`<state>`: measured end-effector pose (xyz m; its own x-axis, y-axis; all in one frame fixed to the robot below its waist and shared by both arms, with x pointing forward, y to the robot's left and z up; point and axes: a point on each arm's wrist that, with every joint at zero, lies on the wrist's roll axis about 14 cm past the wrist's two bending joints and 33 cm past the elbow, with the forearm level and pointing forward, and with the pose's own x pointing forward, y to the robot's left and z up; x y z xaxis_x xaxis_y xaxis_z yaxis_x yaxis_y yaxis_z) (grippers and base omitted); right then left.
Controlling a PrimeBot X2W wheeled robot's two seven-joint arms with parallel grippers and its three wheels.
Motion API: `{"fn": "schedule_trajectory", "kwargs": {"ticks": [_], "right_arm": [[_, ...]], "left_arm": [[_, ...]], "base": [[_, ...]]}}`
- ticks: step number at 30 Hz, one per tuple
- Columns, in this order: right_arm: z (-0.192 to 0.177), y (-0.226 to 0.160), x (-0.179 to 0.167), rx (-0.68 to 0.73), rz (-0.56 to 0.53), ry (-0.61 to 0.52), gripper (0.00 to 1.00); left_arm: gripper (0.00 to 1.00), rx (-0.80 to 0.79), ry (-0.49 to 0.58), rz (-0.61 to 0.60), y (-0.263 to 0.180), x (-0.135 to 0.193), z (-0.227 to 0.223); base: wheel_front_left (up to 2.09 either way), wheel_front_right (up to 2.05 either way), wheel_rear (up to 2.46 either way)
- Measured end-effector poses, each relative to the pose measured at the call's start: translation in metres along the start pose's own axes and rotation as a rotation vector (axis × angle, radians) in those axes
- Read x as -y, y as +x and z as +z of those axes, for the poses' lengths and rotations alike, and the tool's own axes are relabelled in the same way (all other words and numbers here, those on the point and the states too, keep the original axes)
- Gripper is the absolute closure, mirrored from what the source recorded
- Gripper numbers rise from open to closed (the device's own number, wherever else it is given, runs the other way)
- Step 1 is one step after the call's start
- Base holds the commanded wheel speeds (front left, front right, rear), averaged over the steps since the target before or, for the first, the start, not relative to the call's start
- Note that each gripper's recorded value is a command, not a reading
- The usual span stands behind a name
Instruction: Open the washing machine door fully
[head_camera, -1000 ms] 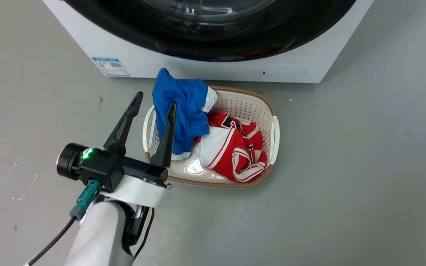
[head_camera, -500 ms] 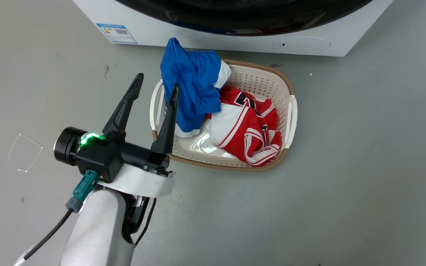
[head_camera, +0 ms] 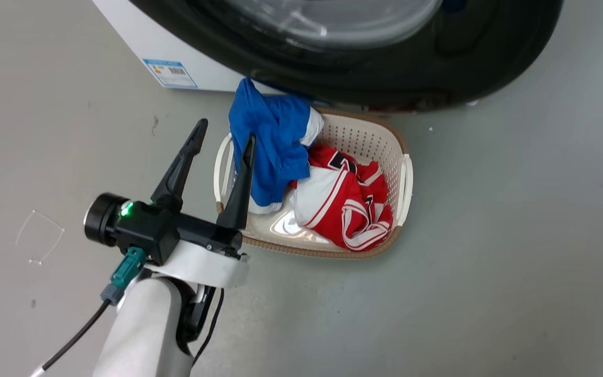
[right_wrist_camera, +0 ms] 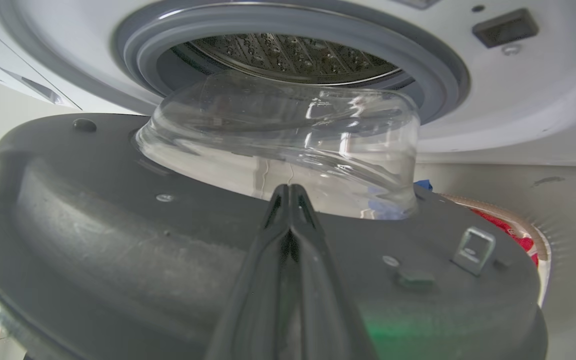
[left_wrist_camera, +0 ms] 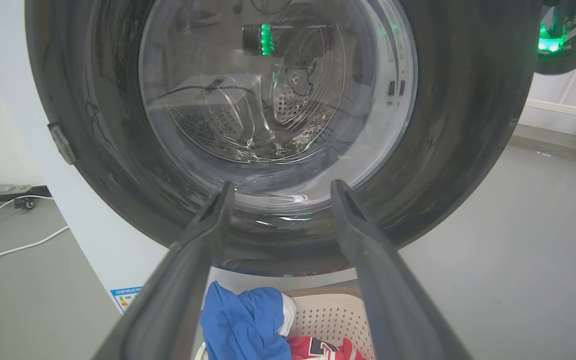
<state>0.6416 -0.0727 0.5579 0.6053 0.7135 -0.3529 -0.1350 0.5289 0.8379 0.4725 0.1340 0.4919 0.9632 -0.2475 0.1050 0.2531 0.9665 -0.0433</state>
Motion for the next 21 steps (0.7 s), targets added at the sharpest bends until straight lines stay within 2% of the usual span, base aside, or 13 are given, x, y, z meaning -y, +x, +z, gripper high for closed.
{"fn": "schedule_trajectory", "kwargs": {"ticks": [6,13,15,16,21], "right_arm": [[-0.041,-0.012,-0.009,-0.090,0.049,0.038,1.00],[-0.096,-0.028,-0.034,-0.176,0.134,0.052,1.00],[-0.114,-0.033,-0.041,-0.194,0.157,0.051,1.00],[-0.140,-0.041,-0.051,-0.212,0.194,0.059,1.00],[-0.177,-0.053,-0.071,-0.220,0.259,0.074,1.00]], "left_arm": [[0.00,0.008,-0.009,0.007,-0.015,0.005,0.011],[0.00,0.022,-0.026,0.021,-0.038,0.011,0.025],[0.00,0.022,-0.028,0.024,-0.046,0.013,0.028],[0.00,0.024,-0.027,0.025,-0.056,0.015,0.032],[0.00,0.035,-0.025,0.016,-0.071,0.023,0.040]], "base": [[0.00,0.00,0.00],[0.00,0.00,0.00],[0.00,0.00,0.00],[0.00,0.00,0.00],[0.00,0.00,0.00]]}}
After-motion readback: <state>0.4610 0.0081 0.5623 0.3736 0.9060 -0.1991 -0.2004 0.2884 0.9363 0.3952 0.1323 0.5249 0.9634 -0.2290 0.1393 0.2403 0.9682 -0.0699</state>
